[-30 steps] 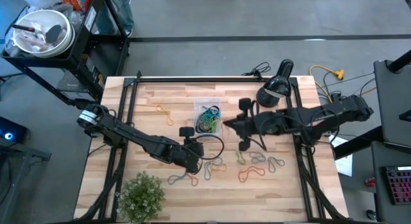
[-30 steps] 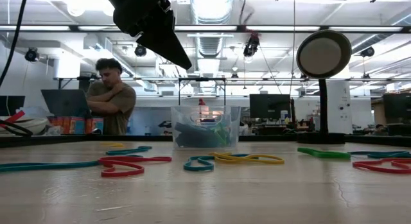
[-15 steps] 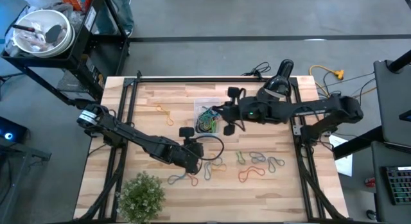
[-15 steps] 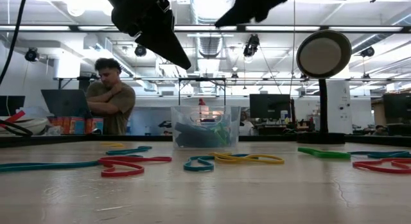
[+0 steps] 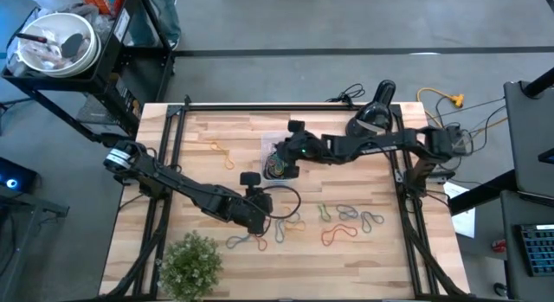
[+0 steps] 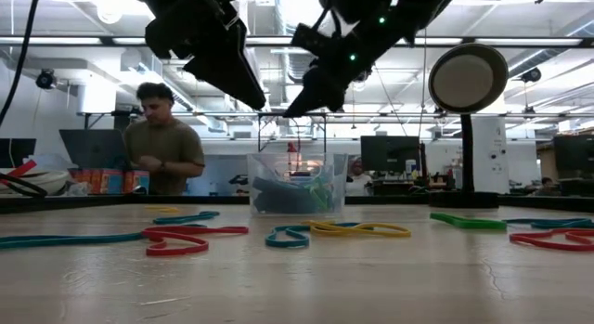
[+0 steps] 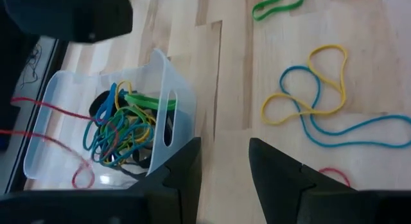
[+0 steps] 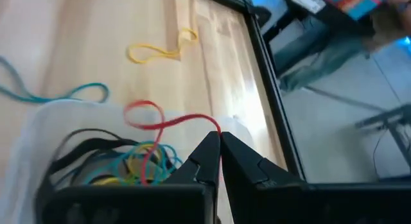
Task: Pick and place rubber bands into bin
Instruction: Put the red rubber band into the transparent bin
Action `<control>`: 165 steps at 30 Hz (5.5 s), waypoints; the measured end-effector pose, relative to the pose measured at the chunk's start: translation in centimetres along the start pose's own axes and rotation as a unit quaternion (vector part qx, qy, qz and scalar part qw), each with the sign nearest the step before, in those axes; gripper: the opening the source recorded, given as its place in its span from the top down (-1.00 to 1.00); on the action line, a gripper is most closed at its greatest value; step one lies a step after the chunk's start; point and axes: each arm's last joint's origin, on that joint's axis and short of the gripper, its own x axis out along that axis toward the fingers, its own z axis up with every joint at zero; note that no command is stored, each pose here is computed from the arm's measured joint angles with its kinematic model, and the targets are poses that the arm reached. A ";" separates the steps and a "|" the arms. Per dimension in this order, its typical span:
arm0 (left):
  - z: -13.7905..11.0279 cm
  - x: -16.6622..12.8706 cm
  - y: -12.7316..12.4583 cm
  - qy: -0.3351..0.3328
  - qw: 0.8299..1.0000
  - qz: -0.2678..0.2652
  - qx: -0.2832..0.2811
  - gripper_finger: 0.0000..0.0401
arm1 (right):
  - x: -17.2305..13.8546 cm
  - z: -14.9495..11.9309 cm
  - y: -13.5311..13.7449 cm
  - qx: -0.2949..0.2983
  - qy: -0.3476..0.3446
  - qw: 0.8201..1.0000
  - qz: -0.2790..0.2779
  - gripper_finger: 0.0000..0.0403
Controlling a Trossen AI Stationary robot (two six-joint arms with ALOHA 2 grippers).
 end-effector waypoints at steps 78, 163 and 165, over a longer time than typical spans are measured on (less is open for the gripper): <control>0.0 0.3 0.3 0.017 0.999 -0.037 -0.018 0.43 | -14.3 -11.4 13.4 0.116 0.076 0.961 0.241 0.59; -4.1 7.2 -4.4 0.218 0.948 -0.188 -0.136 0.64 | -12.7 -13.6 17.2 0.126 0.133 0.951 0.248 0.71; -4.2 7.4 -4.4 0.222 0.947 -0.189 -0.135 0.78 | -12.7 -13.6 17.2 0.126 0.133 0.951 0.248 0.72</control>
